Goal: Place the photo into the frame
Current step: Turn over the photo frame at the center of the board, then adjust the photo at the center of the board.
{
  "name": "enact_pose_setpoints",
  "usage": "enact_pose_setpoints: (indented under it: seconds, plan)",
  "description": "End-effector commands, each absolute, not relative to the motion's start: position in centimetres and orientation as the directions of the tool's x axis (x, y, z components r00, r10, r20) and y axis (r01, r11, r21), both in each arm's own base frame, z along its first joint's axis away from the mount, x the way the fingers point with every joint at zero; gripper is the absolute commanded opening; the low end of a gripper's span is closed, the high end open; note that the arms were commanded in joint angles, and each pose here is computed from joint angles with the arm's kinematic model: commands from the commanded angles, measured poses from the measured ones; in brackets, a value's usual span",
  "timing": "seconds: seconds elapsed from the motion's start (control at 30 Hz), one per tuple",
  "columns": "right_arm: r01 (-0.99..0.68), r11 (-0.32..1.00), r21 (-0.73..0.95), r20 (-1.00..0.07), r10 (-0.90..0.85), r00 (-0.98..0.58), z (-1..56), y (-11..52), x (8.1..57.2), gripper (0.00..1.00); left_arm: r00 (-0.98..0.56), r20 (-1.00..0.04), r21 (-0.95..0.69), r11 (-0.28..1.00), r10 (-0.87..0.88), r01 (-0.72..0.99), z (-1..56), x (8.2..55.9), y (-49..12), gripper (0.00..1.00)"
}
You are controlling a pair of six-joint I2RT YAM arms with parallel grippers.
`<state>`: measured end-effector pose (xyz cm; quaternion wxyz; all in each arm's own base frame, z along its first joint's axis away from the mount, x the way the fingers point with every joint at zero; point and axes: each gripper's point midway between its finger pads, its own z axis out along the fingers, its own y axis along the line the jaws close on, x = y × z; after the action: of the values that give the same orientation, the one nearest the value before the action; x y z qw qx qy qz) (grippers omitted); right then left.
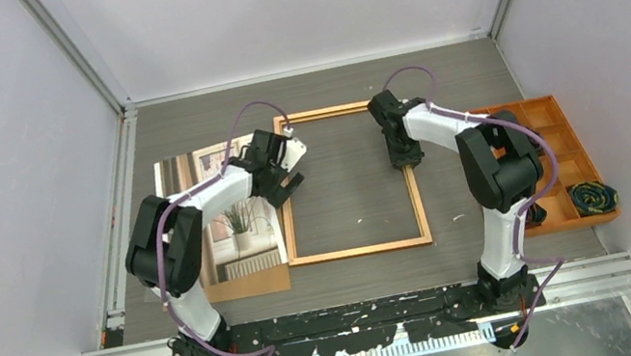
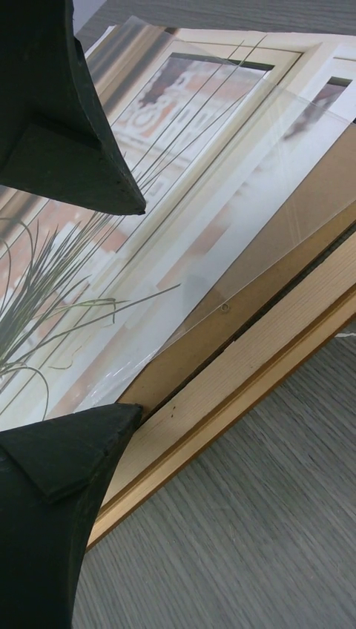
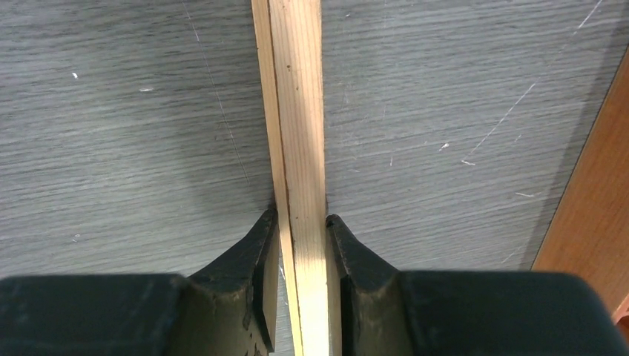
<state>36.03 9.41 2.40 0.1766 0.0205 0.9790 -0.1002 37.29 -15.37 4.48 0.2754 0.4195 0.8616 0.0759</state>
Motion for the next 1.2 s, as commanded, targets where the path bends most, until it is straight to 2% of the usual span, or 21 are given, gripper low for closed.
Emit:
enact_pose_setpoints:
  seconds: [0.0, 0.17, 0.27, 0.43, 0.5, 0.6, 0.67, 0.7, 0.8, 0.93, 1.03, 1.17]
  plan:
    - [0.077, 0.979, -0.190, -0.367, 0.002, -0.930, 2.6, 9.0, 37.0, 0.18, -0.477, -0.430, 0.357, 0.630, 0.766, 0.690, 4.3, 37.3, -16.7, 1.00]
    - [0.078, 0.984, -0.159, -0.348, 0.018, -0.937, 2.4, 9.0, 37.4, 0.57, -0.468, -0.423, 0.362, 0.618, 0.776, 0.698, 4.4, 37.1, -17.1, 1.00]
    - [0.094, 0.984, -0.152, -0.341, 0.037, -0.939, 2.5, 8.6, 37.6, 0.70, -0.453, -0.427, 0.367, 0.607, 0.783, 0.705, 4.7, 36.8, -17.6, 1.00]
    - [0.166, 0.976, -0.140, -0.366, 0.105, -0.925, 3.6, 7.9, 38.1, 0.71, -0.413, -0.428, 0.394, 0.578, 0.804, 0.715, 5.1, 36.8, -18.9, 1.00]
    - [0.200, 0.972, -0.122, -0.392, 0.137, -0.910, 4.3, 7.7, 38.1, 0.66, -0.411, -0.433, 0.398, 0.579, 0.802, 0.711, 5.3, 37.2, -19.3, 1.00]
    - [0.247, 0.964, -0.098, -0.409, 0.187, -0.893, 4.7, 7.1, 37.9, 0.52, -0.422, -0.434, 0.406, 0.591, 0.796, 0.697, 5.8, 38.0, -19.7, 1.00]
    - [0.277, 0.957, -0.090, -0.408, 0.218, -0.887, 4.6, 6.6, 37.5, 0.48, -0.427, -0.431, 0.411, 0.594, 0.795, 0.692, 6.0, 38.3, -19.7, 1.00]
    - [0.289, 0.954, -0.080, -0.423, 0.230, -0.876, 5.0, 6.5, 37.5, 0.49, -0.429, -0.431, 0.415, 0.597, 0.794, 0.687, 6.3, 38.4, -19.6, 1.00]
    - [0.320, 0.947, -0.039, -0.466, 0.265, -0.844, 6.6, 6.6, 37.6, 0.66, -0.434, -0.419, 0.427, 0.595, 0.798, 0.681, 7.4, 38.3, -18.7, 1.00]
    - [0.346, 0.937, 0.058, -0.538, 0.321, -0.779, 10.2, 8.4, 38.4, 0.76, -0.524, -0.437, 0.344, 0.674, 0.731, 0.654, 10.9, 38.7, -15.7, 1.00]
    - [0.294, 0.944, 0.152, -0.587, 0.326, -0.741, 12.8, 12.5, 39.2, 0.81, -0.609, -0.467, 0.250, 0.756, 0.642, 0.605, 14.2, 38.9, -12.1, 1.00]
    - [0.142, 0.968, 0.208, -0.610, 0.242, -0.755, 14.6, 21.7, 40.0, 0.82, -0.681, -0.487, 0.225, 0.832, 0.547, 0.507, 16.9, 38.9, -5.5, 1.00]
